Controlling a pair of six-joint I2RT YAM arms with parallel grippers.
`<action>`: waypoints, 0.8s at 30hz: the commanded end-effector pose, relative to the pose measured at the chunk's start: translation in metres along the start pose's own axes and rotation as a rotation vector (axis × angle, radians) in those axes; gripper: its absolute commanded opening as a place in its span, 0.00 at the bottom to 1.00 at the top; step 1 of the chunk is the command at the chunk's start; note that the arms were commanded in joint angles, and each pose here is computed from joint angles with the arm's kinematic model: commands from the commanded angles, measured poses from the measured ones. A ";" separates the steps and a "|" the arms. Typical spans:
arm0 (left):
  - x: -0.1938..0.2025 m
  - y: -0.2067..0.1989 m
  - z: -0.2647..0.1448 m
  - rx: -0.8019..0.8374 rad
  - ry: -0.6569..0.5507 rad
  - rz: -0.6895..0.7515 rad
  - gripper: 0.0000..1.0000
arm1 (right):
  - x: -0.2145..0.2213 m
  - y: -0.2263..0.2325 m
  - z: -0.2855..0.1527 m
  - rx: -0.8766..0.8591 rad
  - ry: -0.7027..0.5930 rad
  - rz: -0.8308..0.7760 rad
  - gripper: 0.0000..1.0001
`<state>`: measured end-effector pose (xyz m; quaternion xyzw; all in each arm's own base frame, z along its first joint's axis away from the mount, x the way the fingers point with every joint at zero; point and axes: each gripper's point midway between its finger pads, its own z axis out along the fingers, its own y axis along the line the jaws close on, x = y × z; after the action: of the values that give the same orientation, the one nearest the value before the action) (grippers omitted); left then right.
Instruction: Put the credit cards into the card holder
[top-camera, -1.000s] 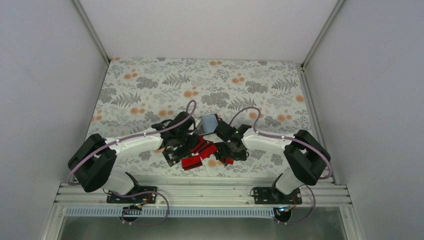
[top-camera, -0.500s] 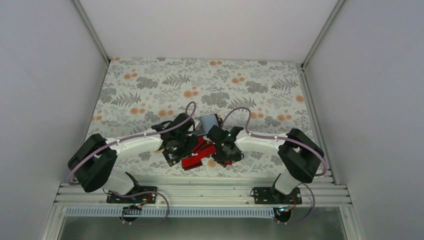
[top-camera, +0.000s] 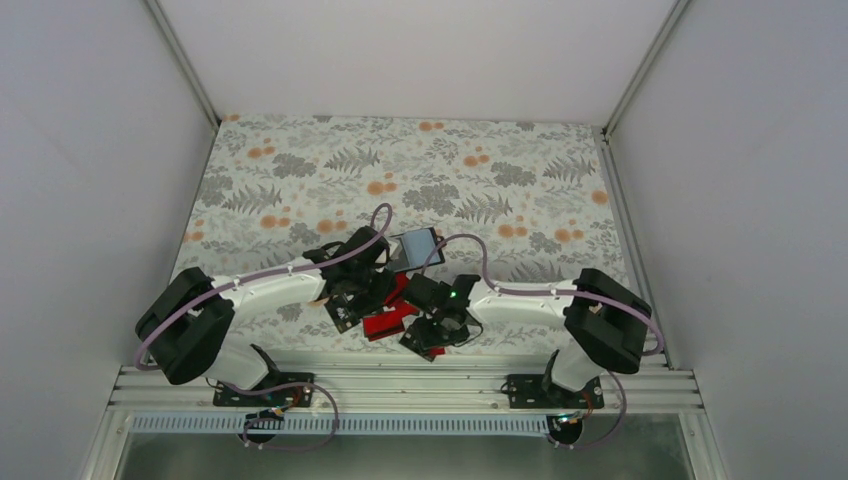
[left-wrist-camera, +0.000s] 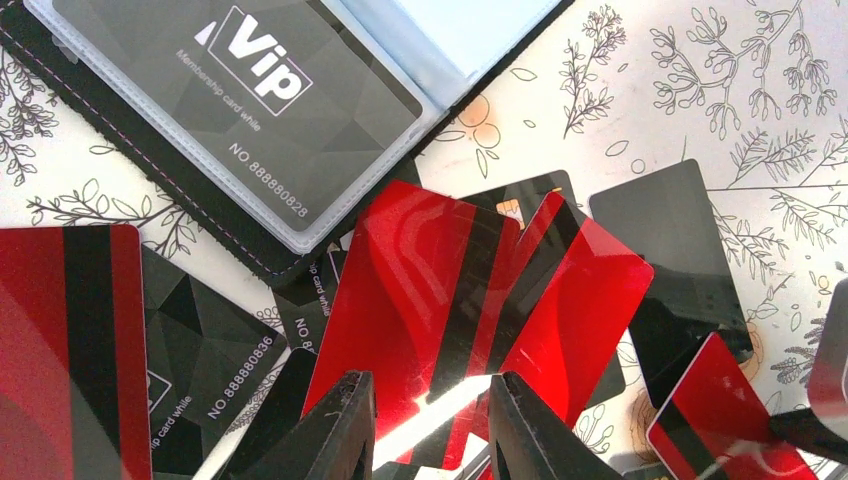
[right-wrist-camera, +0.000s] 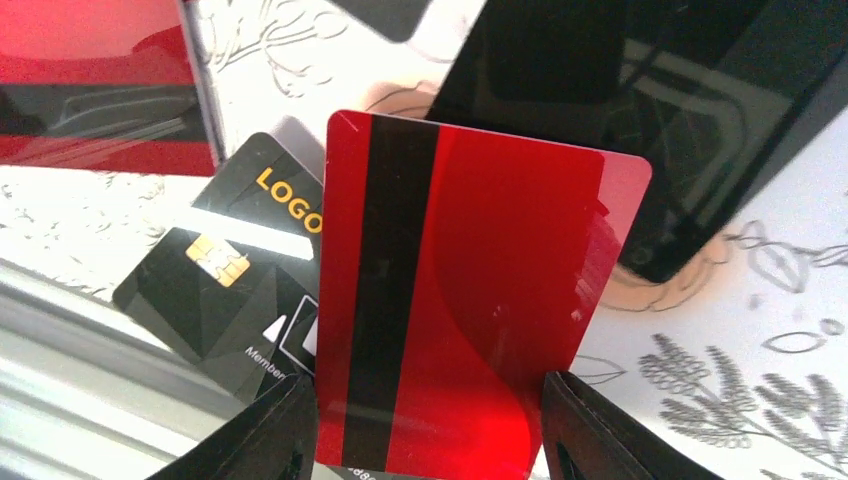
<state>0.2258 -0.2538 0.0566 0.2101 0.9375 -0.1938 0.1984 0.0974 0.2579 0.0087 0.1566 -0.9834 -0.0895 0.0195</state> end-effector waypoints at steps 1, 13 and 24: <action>-0.006 -0.005 -0.006 0.020 -0.033 -0.001 0.29 | 0.048 -0.012 0.030 -0.010 0.178 0.018 0.57; -0.011 -0.024 -0.004 0.118 -0.033 0.044 0.29 | 0.031 0.005 -0.011 -0.108 0.048 0.074 0.89; -0.008 -0.036 -0.014 0.185 -0.025 0.082 0.29 | 0.049 0.013 -0.020 -0.401 0.028 0.292 0.82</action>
<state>0.2137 -0.2736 0.0677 0.2444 0.9174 -0.2539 0.1846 0.0503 0.2381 0.0234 0.0642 -0.9728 -0.2133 0.0641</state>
